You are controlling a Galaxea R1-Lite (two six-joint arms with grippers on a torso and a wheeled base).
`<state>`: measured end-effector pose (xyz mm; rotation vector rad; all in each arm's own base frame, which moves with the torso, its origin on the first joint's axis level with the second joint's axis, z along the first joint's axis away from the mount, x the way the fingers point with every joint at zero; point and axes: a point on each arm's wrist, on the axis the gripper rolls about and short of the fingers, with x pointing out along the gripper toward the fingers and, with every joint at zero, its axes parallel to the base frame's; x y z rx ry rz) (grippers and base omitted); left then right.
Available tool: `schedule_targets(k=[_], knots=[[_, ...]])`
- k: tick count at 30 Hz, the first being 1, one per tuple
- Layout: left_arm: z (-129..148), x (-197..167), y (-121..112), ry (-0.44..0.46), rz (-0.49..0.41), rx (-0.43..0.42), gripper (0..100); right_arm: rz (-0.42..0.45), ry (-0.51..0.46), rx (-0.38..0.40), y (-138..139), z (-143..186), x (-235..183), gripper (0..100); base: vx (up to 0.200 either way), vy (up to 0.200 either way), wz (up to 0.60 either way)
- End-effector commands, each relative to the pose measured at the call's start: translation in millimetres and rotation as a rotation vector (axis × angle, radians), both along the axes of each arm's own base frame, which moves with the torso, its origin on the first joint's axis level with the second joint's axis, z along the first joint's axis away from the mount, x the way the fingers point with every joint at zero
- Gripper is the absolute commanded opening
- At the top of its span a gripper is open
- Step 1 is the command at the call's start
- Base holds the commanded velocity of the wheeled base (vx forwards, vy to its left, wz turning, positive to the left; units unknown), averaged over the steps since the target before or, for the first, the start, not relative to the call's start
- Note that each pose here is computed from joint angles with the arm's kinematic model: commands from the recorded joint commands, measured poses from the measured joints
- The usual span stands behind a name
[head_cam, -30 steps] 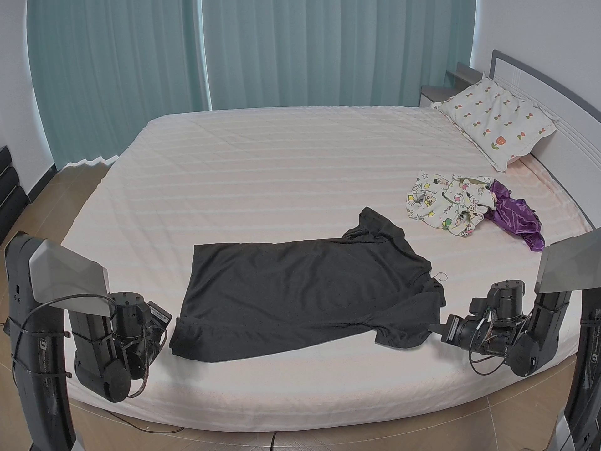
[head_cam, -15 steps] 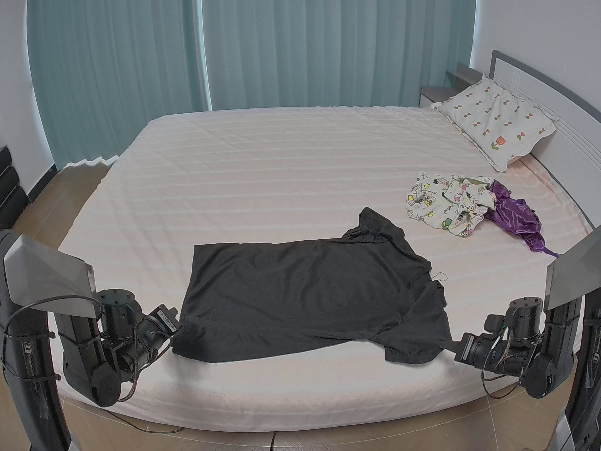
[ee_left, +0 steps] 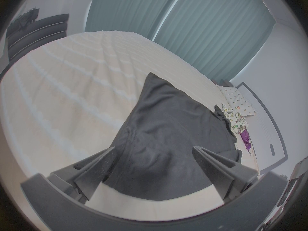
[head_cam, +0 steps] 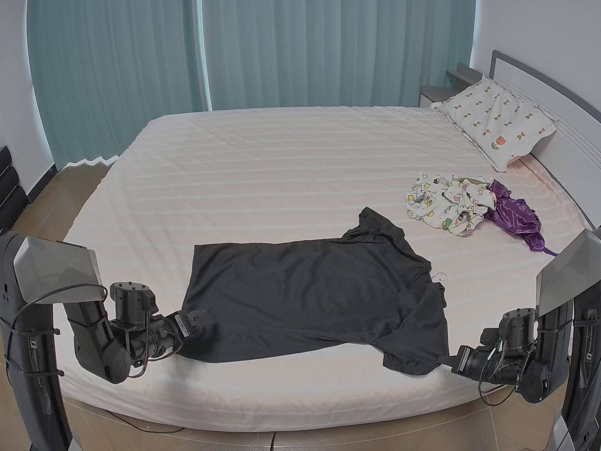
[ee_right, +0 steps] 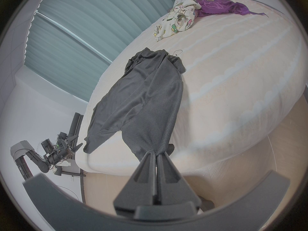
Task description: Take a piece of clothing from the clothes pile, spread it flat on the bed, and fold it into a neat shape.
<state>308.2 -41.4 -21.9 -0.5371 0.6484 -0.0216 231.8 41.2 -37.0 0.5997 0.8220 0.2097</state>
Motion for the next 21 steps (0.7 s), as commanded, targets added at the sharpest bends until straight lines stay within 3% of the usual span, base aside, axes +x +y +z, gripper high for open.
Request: schedule_targets(k=[1, 8, 14, 21], knots=[[1, 30, 3, -0.032, -0.026, -0.001, 100, 0.005, -0.003, 0.002, 1, -1, 0, 0, 0.0, 0.0, 0.0], [-2, 38, 3, -0.012, -0.03, 0.008, 100, 0.011, -0.002, 0.001, 3, -1, -1, 0, 0.0, 0.0, 0.0], [-15, 38, 10, -0.001, -0.072, 0.111, 100, 0.011, -0.002, 0.001, 3, -1, -1, 0, 0.0, 0.0, 0.0], [-23, 39, 9, 0.012, -0.077, 0.117, 100, 0.011, 0.001, 0.0, 3, -1, -1, 0, 0.0, 0.0, 0.0]])
